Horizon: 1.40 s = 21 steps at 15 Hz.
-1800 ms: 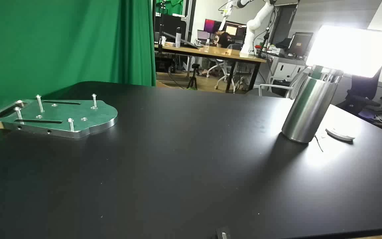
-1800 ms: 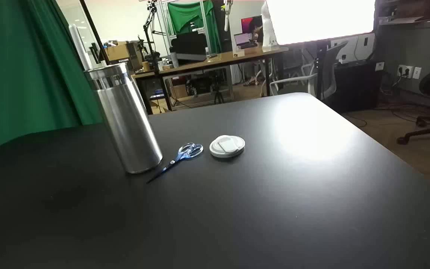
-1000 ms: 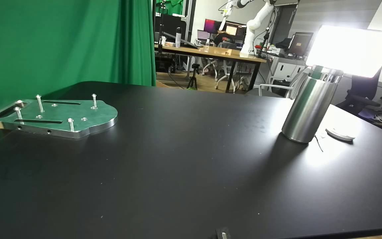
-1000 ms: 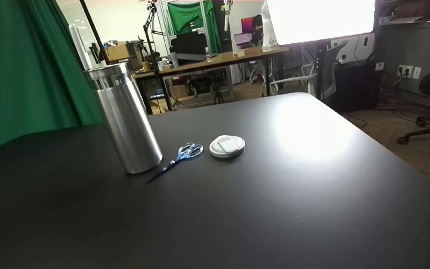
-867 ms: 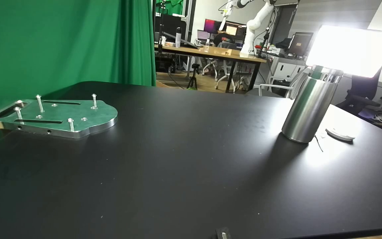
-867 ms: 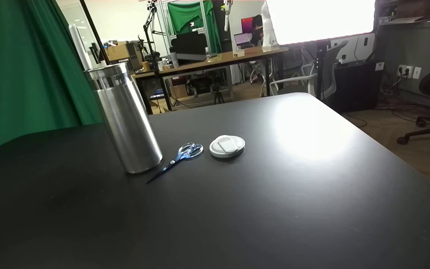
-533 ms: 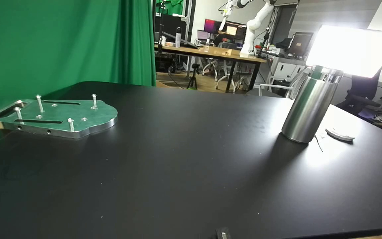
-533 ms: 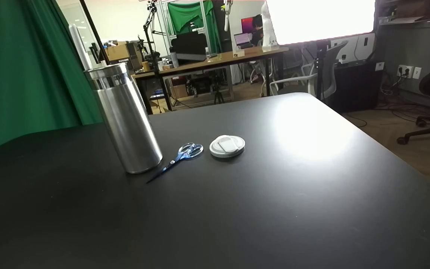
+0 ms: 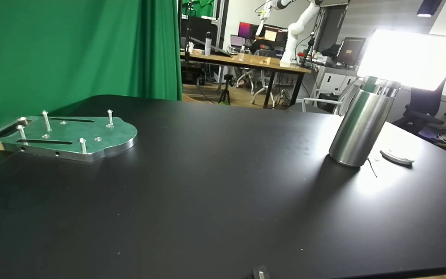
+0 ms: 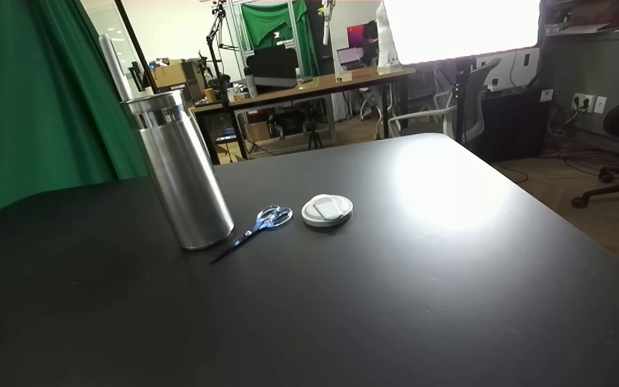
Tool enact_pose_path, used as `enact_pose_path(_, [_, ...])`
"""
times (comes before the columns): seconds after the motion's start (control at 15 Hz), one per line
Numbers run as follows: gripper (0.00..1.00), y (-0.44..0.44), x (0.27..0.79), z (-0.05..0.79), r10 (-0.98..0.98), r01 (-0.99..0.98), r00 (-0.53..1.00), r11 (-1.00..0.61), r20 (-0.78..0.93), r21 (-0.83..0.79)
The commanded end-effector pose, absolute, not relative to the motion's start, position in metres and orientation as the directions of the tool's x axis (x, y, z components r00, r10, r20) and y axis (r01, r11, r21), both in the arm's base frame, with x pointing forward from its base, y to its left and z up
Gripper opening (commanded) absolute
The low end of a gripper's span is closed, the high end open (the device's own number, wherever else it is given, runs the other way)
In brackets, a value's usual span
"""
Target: Move the brush inside the flask up and down
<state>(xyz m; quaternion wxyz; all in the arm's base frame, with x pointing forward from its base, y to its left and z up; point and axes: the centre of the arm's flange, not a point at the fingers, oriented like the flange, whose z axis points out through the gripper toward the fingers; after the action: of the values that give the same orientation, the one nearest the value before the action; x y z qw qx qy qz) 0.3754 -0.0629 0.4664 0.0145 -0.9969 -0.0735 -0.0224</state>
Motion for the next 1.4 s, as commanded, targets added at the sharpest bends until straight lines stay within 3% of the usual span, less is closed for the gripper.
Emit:
enact_pose_path(0.0, [1.00, -0.099, 0.445, 0.480, 0.218, 0.217, 0.976, -0.975, -0.024, -0.037])
enact_pose_path(0.6, [1.00, -0.117, 0.529, 0.442, 0.333, 0.333, 0.938, -0.943, -0.100, -0.014])
enact_pose_path(1.33, [1.00, -0.087, 0.522, 0.423, 0.326, 0.327, 0.933, -0.945, -0.154, -0.024])
